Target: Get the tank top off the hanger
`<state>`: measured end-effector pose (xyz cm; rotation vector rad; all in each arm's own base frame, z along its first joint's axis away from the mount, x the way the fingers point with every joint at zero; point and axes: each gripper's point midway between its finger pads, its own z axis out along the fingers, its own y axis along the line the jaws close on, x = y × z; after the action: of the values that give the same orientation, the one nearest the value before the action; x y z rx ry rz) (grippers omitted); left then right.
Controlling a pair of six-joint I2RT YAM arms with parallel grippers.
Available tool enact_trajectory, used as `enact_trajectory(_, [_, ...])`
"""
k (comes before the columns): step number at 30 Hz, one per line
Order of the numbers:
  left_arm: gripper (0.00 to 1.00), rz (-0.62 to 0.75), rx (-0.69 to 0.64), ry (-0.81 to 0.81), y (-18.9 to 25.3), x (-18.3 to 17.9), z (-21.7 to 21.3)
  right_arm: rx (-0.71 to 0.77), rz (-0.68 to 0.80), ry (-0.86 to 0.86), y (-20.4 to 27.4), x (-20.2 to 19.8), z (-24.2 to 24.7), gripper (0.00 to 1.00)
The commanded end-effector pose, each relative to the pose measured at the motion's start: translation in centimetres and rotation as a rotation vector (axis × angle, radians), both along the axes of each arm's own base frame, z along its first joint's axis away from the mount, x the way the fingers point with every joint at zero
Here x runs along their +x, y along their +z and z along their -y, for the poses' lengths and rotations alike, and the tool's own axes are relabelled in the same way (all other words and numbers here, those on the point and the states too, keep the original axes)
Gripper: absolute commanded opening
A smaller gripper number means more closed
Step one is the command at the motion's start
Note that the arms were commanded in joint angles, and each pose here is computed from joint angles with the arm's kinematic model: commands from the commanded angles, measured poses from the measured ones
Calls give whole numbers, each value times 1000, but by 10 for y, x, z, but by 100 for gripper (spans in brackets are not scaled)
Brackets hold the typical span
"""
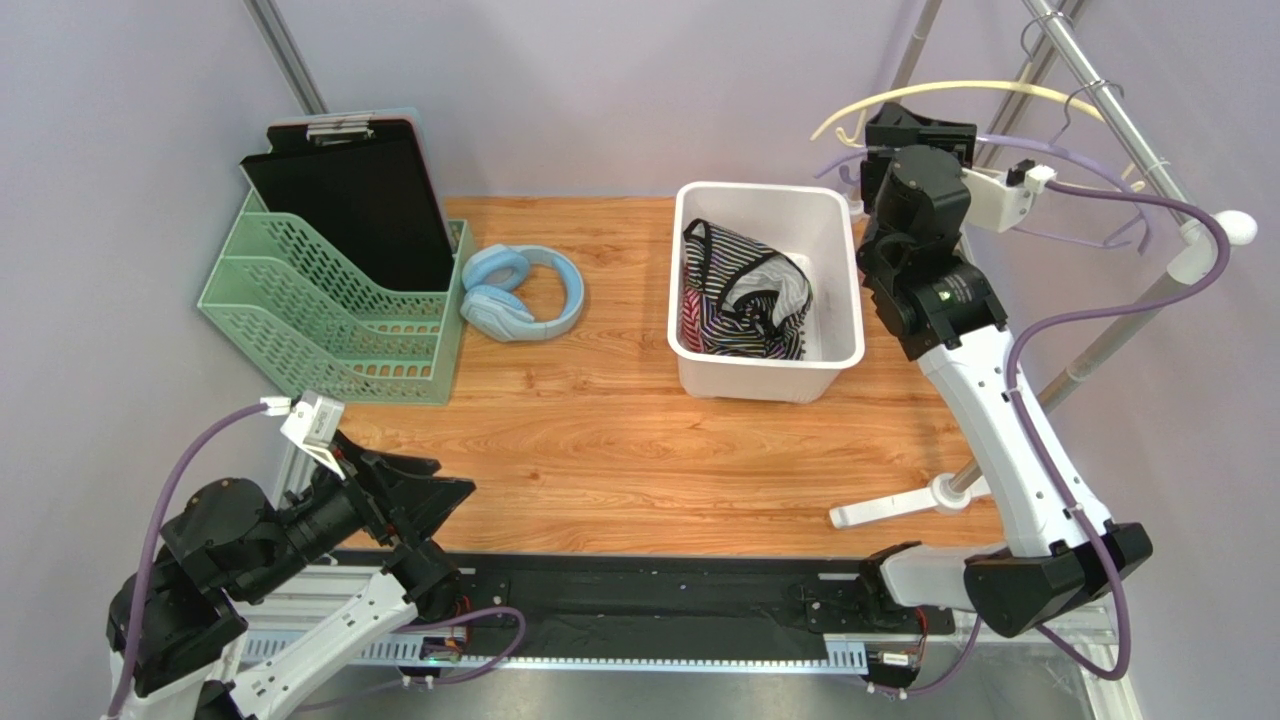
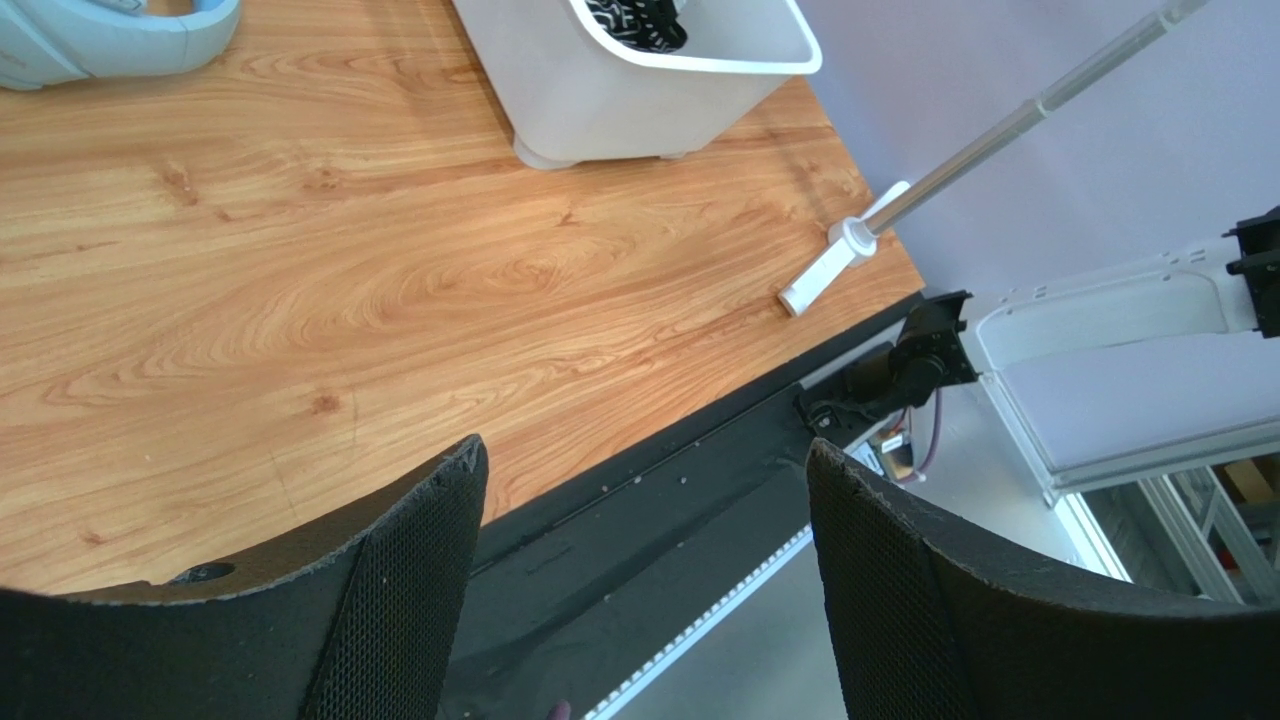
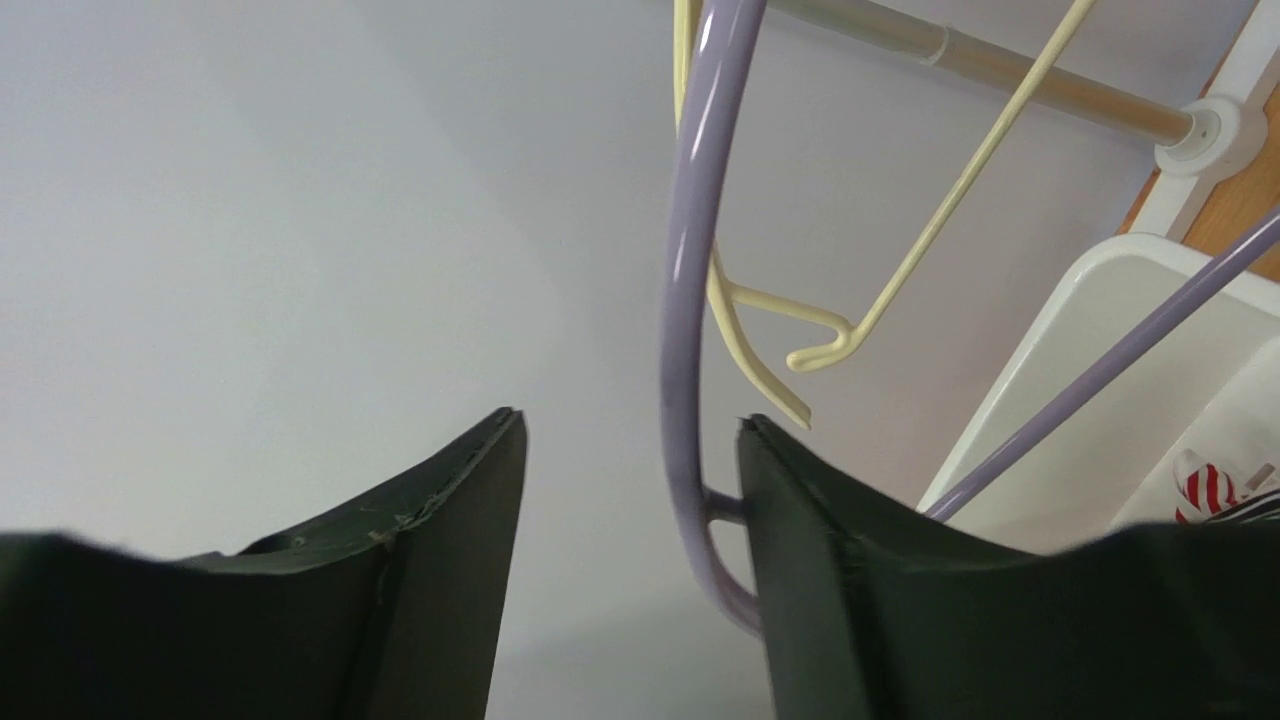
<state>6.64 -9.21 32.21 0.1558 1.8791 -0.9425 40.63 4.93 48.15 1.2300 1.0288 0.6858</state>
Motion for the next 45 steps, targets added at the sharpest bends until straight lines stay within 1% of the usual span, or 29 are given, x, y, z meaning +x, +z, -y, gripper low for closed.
enact_trajectory(1, [82,-19,-4,9,-4,0,0,-5,-4,-31,9,-26,12,71])
enact_trajectory(3, [82,-21,-4,6,-6,1,1,-25,-40,-36,-1,-31,13,79])
enact_trajectory(4, [82,-22,-7,1,-6,1,3,-30,-42,-36,0,-36,14,87])
enact_trajectory(6, [82,-29,-5,0,-9,2,5,-51,-78,-57,-9,-42,17,90])
enact_trajectory(7, [82,-30,-6,2,-9,3,5,-55,-84,-63,-9,-46,18,99])
enact_trajectory(14, [82,-57,-9,5,-18,3,7,-117,-211,-95,-32,-70,24,100])
enact_trajectory(15, [82,-61,-9,6,-19,4,7,-141,-254,-88,-41,-74,22,100])
enact_trajectory(20, [82,-66,-13,8,-23,5,9,-221,-369,-74,-65,-89,16,100])
enact_trajectory(24, [82,-71,-12,10,-27,10,13,-366,-460,-12,-85,-99,-6,100])
enact_trajectory(26, [82,-80,-8,9,-31,11,15,-438,-475,-8,-86,-103,-15,100])
enact_trajectory(28, [82,-92,-11,-8,-34,11,19,-565,-497,54,-89,-106,-40,100])
enact_trajectory(30, [81,-96,-15,-5,-36,13,21,-661,-482,145,-87,-104,-71,100])
enact_trajectory(31, [81,-104,-11,-3,-40,14,23,-809,-522,215,-95,-101,-86,100])
enact_trajectory(32, [81,-115,-16,-3,-42,15,25,-847,-476,292,-90,-99,-111,100])
enact_trajectory(33, [81,-116,-23,-6,-42,16,27,-912,-464,367,-93,-98,-128,100])
enact_trajectory(34, [81,-128,-18,-8,-47,17,29,-1057,-448,537,-105,-100,-155,100])
enact_trajectory(36, [81,-140,-27,-9,-50,19,33,-1127,-371,732,-114,-105,-193,100])
enact_trajectory(37, [80,-154,-22,-6,-56,21,35,-1193,-292,942,-128,-119,-224,100])
enact_trajectory(39, [80,-166,-23,-5,-62,24,38,-1220,-132,1143,-129,-139,-258,100])
enact_trajectory(40, [80,-171,-24,-2,-63,25,39,-1218,-24,1371,-147,-169,-283,100])
enact_trajectory(41, [80,-173,-24,0,-65,26,39,-1226,112,1475,-141,-188,-297,100])
enact_trajectory(42, [80,-177,-26,0,-68,28,42,-1215,217,1580,-139,-210,-303,100])
enact_trajectory(43, [80,-178,-29,2,-69,29,42,-1167,385,1798,-140,-253,-312,100])
enact_trajectory(44, [80,-178,-29,2,-70,30,43,-1143,464,1883,-152,-270,-313,100])
enact_trajectory(45, [80,-175,-35,3,-72,31,45,-1113,536,1949,-152,-290,-309,100])
